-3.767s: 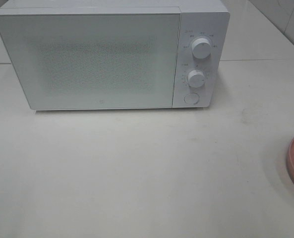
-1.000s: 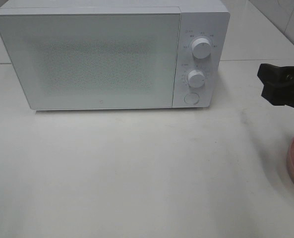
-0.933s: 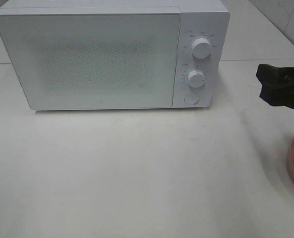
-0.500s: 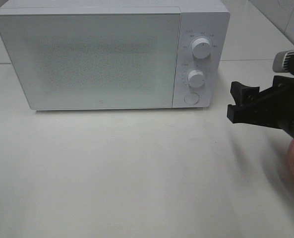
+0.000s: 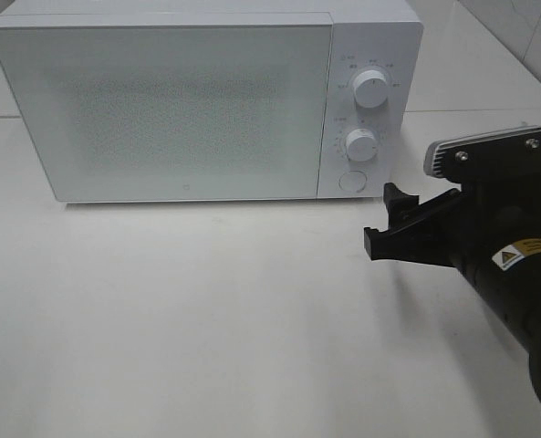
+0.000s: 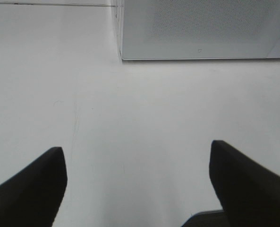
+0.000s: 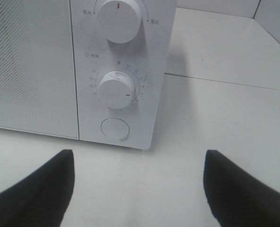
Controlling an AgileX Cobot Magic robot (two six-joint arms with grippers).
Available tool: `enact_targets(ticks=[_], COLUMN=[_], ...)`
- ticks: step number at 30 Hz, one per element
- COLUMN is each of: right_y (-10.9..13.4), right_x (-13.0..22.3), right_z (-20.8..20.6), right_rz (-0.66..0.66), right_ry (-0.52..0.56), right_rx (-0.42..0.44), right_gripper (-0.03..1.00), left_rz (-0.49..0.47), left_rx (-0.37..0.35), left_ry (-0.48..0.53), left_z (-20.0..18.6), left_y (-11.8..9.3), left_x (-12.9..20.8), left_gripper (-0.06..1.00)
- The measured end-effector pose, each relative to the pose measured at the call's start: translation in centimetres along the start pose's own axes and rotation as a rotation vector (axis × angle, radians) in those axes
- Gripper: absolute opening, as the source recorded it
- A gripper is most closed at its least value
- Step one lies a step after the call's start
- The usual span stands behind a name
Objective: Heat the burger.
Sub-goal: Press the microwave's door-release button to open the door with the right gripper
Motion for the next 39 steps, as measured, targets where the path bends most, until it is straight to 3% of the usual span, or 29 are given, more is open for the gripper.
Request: enact_targets(ticks=[17, 28, 35, 39], right_y=[3.0, 3.2, 3.2, 3.2], right_x=[1.7, 1.7, 1.7, 1.6], right_z=[3.3, 3.7, 3.7, 3.7], right_rz=[-0.005, 0.025, 0.181, 0.399], right_ry=[0.061, 0.051, 0.04, 0.034], right_rx=[0.03, 0.039, 0.045, 0.05], right_gripper=[0.74, 0.74, 0.74, 0.72], left_rz=[0.0, 0.0, 0.0, 0.0], left_rx=[0.0, 0.0, 0.0, 0.0], left_ry=[0.0, 0.0, 0.0, 0.0], left_z=[0.0, 0.0, 0.0, 0.0], left_y=[0.0, 0.0, 0.0, 0.0], left_x=[0.0, 0.0, 0.0, 0.0], left_gripper=[0.77, 0.77, 0.77, 0.77])
Point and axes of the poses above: a point on each arm's last joint axis where the gripper is mounted, z pointing out along that axis toward the gripper, y along the wrist's bending axis when the last joint is at zero, x = y × z, the point moved 4 cm from there along z, pointing out along that axis toward the gripper, and after that the axes turned 1 degree about -z, right-handed, at the moved point
